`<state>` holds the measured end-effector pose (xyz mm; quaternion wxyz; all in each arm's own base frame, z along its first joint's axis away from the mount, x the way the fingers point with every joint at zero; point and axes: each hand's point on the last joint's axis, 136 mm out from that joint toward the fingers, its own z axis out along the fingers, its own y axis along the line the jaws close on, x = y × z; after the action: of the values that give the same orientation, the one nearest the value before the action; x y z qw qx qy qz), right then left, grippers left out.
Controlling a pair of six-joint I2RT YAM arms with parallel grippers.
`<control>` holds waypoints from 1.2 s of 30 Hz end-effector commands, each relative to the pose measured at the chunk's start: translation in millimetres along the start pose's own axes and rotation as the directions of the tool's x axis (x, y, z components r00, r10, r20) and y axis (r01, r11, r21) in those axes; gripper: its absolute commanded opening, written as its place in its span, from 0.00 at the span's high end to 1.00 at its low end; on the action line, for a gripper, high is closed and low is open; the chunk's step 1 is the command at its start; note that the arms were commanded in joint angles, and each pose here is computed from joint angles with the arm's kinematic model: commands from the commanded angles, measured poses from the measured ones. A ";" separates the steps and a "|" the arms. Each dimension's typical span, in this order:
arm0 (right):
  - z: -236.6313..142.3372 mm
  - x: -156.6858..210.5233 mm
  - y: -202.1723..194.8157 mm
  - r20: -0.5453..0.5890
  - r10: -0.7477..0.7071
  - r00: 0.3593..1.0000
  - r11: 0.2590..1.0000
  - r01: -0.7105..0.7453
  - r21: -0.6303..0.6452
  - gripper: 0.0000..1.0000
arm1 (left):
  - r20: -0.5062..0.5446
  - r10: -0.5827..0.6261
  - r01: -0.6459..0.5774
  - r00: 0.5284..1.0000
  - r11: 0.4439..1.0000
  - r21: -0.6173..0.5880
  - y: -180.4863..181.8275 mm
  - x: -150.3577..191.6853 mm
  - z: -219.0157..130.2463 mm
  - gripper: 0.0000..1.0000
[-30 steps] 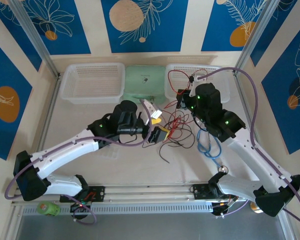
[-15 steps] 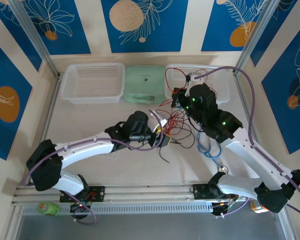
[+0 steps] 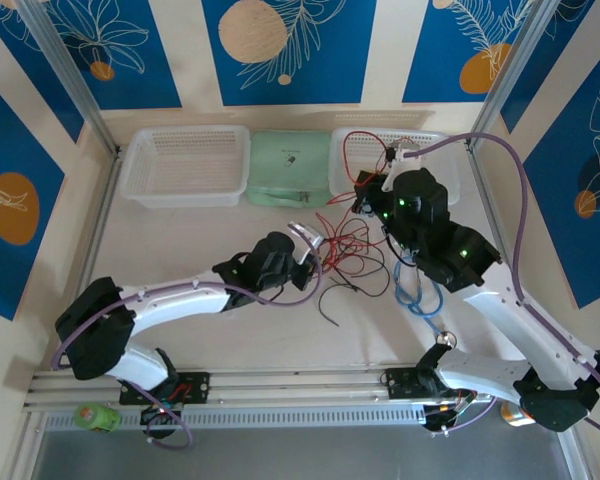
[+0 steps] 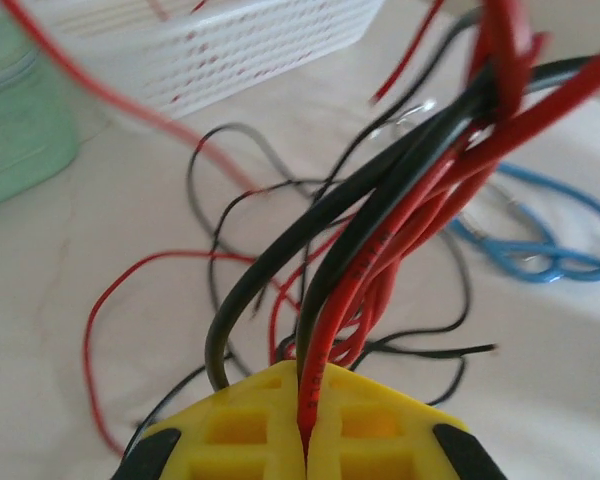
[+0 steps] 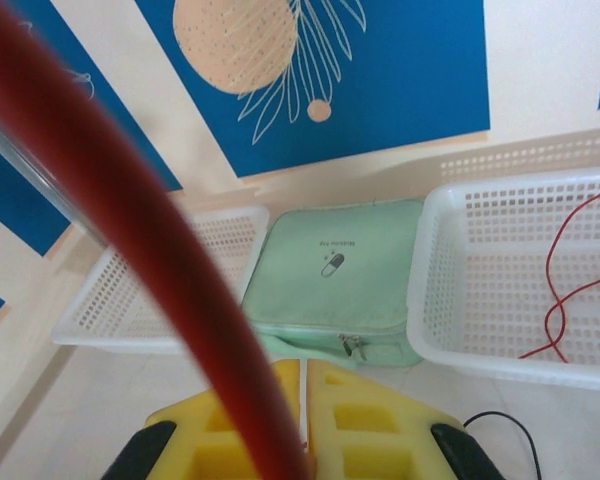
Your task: Untangle the cables
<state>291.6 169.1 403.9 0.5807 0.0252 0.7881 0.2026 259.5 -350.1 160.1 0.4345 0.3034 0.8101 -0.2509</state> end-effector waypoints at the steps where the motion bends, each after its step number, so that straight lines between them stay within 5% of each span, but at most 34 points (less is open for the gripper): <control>1: -30.2 -51.6 -9.0 0.157 0.026 0.987 1.000 -0.028 0.014 1.00 | -0.038 -0.038 0.031 0.999 0.982 -0.188 39.1 21.6 -14.7 1.00; 14: -61.6 -113.0 -37.9 0.309 -0.015 0.951 0.995 -0.014 0.094 1.00 | -0.146 -0.310 0.210 0.939 0.857 -0.470 123.1 82.8 -39.5 1.00; 21: -43.3 -154.8 -55.9 0.353 -0.066 0.933 0.988 0.010 0.157 1.00 | -0.165 -0.410 0.259 0.897 0.791 -0.554 141.5 96.4 -42.3 0.98; 27: 17.6 -176.8 -87.7 0.335 -0.086 0.938 0.975 0.010 0.223 1.00 | -0.152 -0.433 0.292 0.889 0.789 -0.541 141.3 95.1 -44.8 0.55; 33: 104.3 -183.5 -132.7 0.299 -0.102 0.949 0.962 0.017 0.274 1.00 | -0.114 -0.415 0.304 0.903 0.801 -0.515 137.6 76.6 -56.0 0.29; 36: 146.8 -175.5 -157.1 0.256 -0.119 0.959 0.948 0.034 0.316 1.00 | -0.096 -0.399 0.298 0.912 0.805 -0.513 136.7 62.3 -65.8 0.25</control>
<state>493.2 21.4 462.7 0.6603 0.1279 0.7383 0.0501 288.0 -196.7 93.4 0.3400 0.0569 0.9355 -0.0781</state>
